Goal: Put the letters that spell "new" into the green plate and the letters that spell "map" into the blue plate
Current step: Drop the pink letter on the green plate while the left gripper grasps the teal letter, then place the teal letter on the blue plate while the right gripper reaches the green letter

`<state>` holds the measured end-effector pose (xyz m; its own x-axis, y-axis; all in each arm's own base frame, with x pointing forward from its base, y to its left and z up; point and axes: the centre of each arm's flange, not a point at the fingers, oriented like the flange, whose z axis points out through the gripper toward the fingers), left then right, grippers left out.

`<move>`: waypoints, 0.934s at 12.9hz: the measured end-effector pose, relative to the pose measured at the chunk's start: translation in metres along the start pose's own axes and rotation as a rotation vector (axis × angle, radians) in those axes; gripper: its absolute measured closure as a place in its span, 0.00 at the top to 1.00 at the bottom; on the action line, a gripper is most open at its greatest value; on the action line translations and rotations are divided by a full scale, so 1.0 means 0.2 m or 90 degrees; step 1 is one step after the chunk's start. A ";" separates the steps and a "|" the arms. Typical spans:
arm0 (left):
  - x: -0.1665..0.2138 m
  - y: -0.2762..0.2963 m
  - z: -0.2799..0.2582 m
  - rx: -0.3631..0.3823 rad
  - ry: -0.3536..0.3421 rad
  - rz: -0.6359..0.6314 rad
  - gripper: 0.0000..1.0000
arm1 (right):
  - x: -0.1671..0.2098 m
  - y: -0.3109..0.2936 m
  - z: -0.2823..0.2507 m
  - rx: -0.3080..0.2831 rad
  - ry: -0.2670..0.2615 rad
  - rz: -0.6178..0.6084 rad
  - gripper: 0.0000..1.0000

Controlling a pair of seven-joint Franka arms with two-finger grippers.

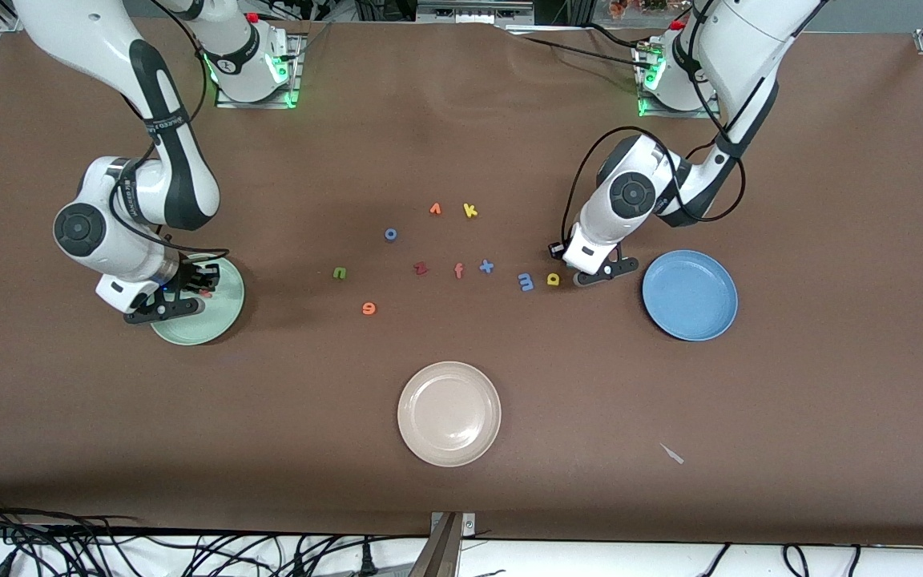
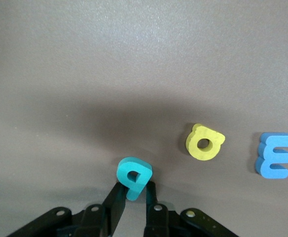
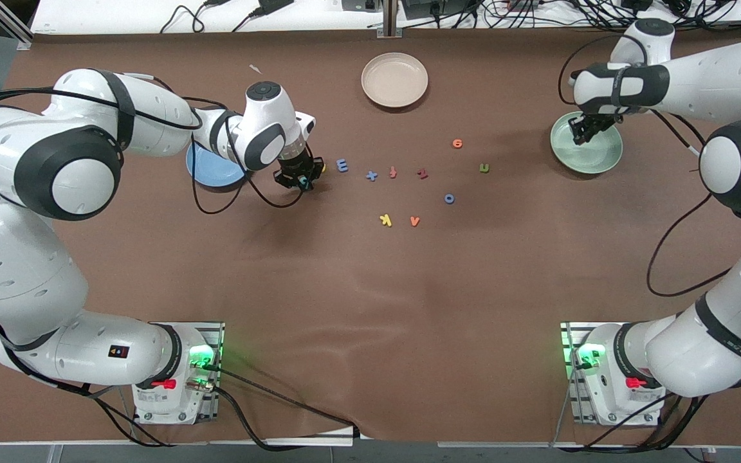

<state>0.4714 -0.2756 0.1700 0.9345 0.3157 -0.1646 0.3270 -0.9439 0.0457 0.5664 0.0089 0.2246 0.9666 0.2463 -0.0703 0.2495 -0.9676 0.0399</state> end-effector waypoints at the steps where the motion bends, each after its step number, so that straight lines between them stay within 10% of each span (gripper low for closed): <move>1: 0.00 0.00 0.00 0.000 0.000 0.000 0.21 | -0.01 0.00 0.01 -0.002 0.003 -0.010 0.27; 8: 0.01 0.00 -0.01 0.000 0.000 -0.001 0.11 | 0.10 -0.20 -0.19 0.029 -0.026 0.043 0.99; 12: 0.01 0.00 -0.01 0.002 -0.001 -0.001 0.11 | 0.18 -0.67 -0.30 0.051 -0.033 0.134 1.00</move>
<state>0.4741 -0.2751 0.1714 0.9335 0.3176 -0.1666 0.3285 -0.9436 0.0421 0.5722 0.1510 0.2771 0.9920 0.0371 -0.1203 0.0349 -0.9992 -0.0200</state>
